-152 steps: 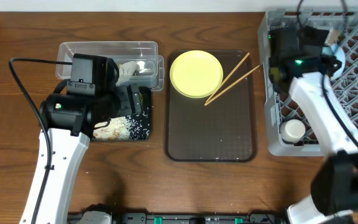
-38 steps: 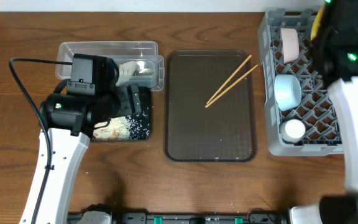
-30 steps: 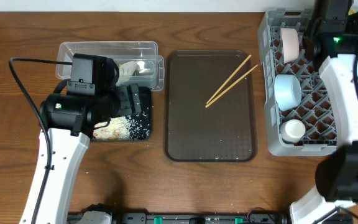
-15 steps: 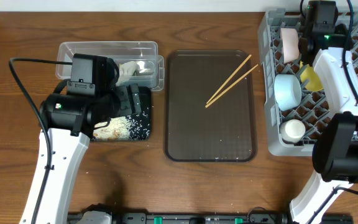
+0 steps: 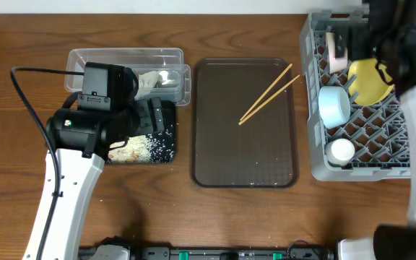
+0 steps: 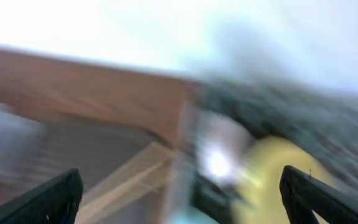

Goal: Sort waste into correct bins and load items into the dishwasher rack
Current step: 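Lower the yellow plate upright into the rack and open the right gripper, then grasp one wooden chopstick on the brown tray with the right gripper, then carry the chopstick right and drop it into the rack, then reach the right gripper back to the second chopstick and grasp it, then carry the second chopstick into the rack and release it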

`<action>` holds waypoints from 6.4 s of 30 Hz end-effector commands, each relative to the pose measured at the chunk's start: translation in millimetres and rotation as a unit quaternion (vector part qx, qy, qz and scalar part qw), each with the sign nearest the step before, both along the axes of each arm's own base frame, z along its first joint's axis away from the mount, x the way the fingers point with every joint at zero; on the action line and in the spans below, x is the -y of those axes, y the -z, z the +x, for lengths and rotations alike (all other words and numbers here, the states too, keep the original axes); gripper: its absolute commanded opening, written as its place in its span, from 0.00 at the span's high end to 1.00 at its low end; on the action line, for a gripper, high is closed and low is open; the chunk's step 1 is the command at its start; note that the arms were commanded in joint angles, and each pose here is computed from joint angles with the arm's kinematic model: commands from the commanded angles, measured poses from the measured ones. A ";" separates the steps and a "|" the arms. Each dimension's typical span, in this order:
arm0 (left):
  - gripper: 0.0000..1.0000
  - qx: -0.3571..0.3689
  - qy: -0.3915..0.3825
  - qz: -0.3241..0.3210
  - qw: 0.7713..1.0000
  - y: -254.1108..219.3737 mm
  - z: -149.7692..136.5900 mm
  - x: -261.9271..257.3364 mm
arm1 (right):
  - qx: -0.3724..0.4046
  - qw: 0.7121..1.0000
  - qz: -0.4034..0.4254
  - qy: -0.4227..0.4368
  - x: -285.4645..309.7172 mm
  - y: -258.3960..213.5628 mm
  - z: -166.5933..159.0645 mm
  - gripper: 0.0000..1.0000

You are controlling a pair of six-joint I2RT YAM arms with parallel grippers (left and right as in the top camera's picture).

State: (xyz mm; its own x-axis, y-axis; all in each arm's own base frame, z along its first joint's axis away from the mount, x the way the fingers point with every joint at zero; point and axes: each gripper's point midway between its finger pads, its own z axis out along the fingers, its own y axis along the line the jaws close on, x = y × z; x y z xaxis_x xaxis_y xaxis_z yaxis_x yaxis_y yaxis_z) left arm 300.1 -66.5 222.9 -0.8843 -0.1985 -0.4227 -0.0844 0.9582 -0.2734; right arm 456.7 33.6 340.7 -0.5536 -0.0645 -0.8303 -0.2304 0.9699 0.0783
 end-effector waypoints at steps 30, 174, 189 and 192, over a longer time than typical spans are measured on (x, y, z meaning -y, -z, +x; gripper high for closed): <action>0.11 0.001 -0.001 0.004 1.000 -0.7 1.2 -2.0 | -0.326 0.904 0.002 0.276 -83.7 327.7 -8.6 0.52; 0.11 0.001 -0.001 0.004 1.000 -0.7 1.2 -2.0 | -0.296 0.933 -0.172 0.115 35.6 115.0 -77.3 0.99; 0.11 0.001 -0.001 0.004 1.000 -0.7 1.2 -2.0 | -0.402 0.886 -0.172 0.155 105.6 190.9 -115.5 0.52; 0.11 0.001 -0.001 0.004 1.000 -0.7 1.2 -2.1 | -0.394 0.890 -0.168 0.156 104.5 188.1 -111.5 0.27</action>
State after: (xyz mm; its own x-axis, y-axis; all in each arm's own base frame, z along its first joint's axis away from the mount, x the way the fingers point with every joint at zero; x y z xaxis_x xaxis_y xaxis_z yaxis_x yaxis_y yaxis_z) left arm 300.2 -66.6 223.0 -0.8841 -0.1985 -0.4230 -0.0843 0.9582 -0.2735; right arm 342.6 -69.5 140.9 -0.9943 0.0333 -0.1013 0.0535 0.9775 -0.2039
